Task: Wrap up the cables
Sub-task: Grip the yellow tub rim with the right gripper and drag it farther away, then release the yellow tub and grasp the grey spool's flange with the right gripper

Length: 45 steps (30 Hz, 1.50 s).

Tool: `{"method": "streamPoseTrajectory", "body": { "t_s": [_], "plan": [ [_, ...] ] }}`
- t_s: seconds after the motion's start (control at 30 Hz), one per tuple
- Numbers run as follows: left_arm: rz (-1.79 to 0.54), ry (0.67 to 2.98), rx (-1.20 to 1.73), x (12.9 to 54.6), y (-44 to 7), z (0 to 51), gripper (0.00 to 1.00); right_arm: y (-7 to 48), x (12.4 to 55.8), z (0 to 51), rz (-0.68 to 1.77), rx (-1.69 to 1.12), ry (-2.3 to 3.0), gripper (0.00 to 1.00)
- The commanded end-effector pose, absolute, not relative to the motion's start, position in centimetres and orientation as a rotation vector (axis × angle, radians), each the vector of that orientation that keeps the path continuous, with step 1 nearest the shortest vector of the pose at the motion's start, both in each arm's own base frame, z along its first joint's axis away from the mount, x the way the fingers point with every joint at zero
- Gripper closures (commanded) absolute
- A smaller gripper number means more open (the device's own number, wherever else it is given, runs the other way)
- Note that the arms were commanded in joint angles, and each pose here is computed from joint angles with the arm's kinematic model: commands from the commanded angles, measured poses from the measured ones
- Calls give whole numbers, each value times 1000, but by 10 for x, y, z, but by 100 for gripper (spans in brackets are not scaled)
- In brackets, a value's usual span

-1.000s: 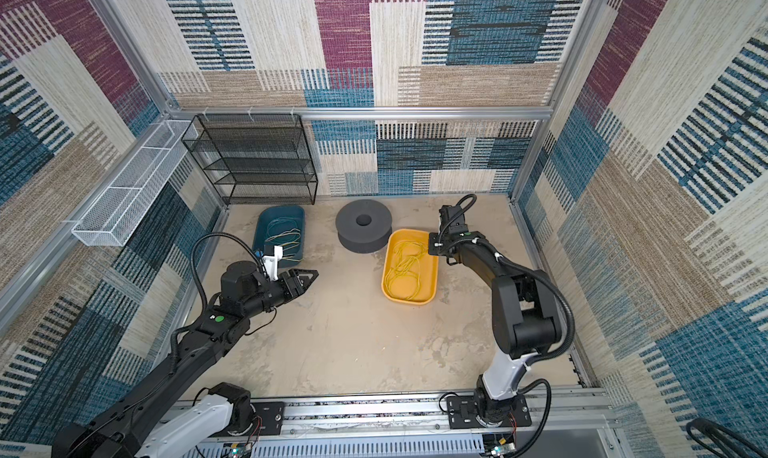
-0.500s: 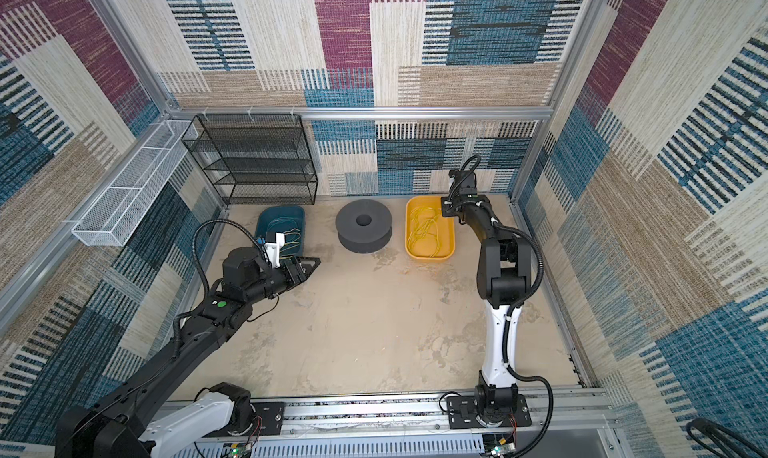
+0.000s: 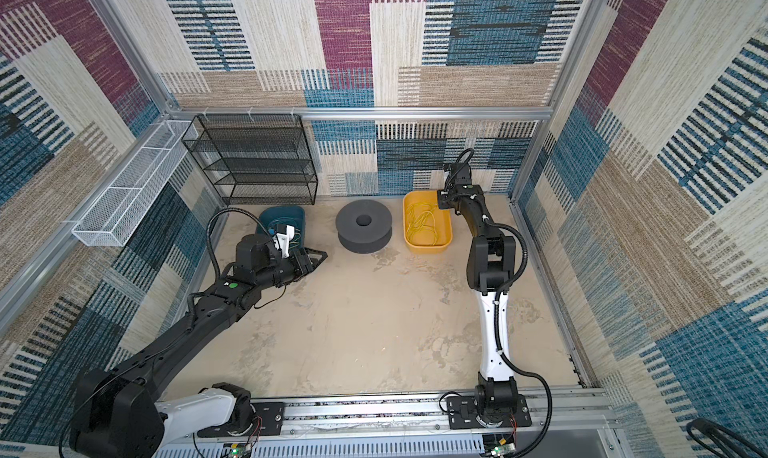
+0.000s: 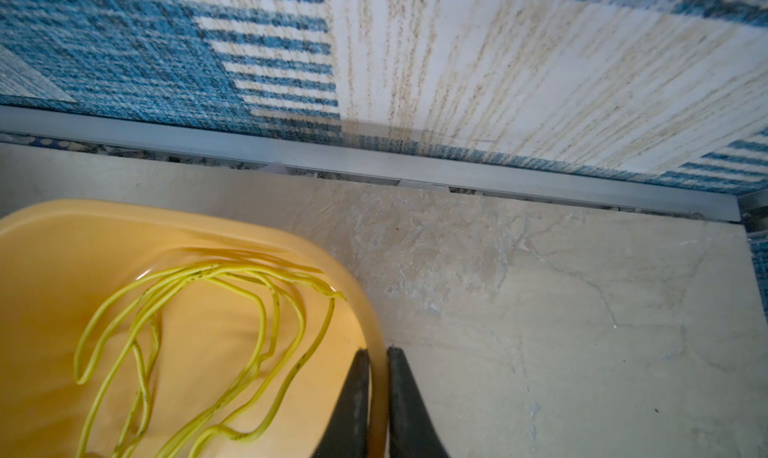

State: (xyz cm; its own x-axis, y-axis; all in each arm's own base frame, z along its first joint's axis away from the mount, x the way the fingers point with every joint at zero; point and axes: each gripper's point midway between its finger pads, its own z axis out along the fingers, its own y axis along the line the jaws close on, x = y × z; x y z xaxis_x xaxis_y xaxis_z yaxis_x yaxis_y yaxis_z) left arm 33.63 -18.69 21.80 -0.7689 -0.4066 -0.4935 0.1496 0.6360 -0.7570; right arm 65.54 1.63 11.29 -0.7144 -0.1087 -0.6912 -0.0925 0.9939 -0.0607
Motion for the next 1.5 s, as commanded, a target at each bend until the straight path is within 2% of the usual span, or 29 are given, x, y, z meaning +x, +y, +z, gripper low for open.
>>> {"method": "streamPoseTrajectory", "body": {
  "t_s": [0.0, 0.07, 0.4, 0.5, 0.6, 0.7, 0.77, 0.9, 0.97, 1.3, 1.47],
  "plan": [
    [-1094, 2194, -169, 335, -188, 222, 45, 14, 652, 113, -15, -88, 2391, 80],
    [-1090, 2194, -167, 334, -187, 223, 45, 18, 653, 119, 15, -93, 2373, 68],
    [-1048, 2177, -159, 319, -177, 232, 43, 48, 641, 202, 302, 68, 2226, 54],
    [-1009, 2170, -153, 313, -171, 233, 36, 71, 619, 226, 423, 111, 2168, 54],
    [-972, 2145, -144, 305, -163, 234, 18, 113, 583, 251, 657, 122, 2044, 52],
    [-916, 2104, -195, 297, -149, 229, 8, 156, 533, 253, 966, 130, 1931, 48],
    [-894, 2074, -239, 292, -140, 225, 7, 174, 501, 251, 1126, 145, 1873, 42],
    [-913, 2041, -316, 283, -132, 210, 10, 199, 456, 234, 1298, 215, 1847, 39],
    [-921, 2045, -352, 281, -130, 201, 12, 214, 446, 223, 1322, 232, 1873, 38],
    [-951, 2076, -366, 277, -133, 196, 14, 241, 461, 164, 1461, 485, 1944, 38],
    [-932, 2071, -359, 274, -130, 195, 14, 258, 472, 144, 1457, 508, 1999, 38]
  ]
}}
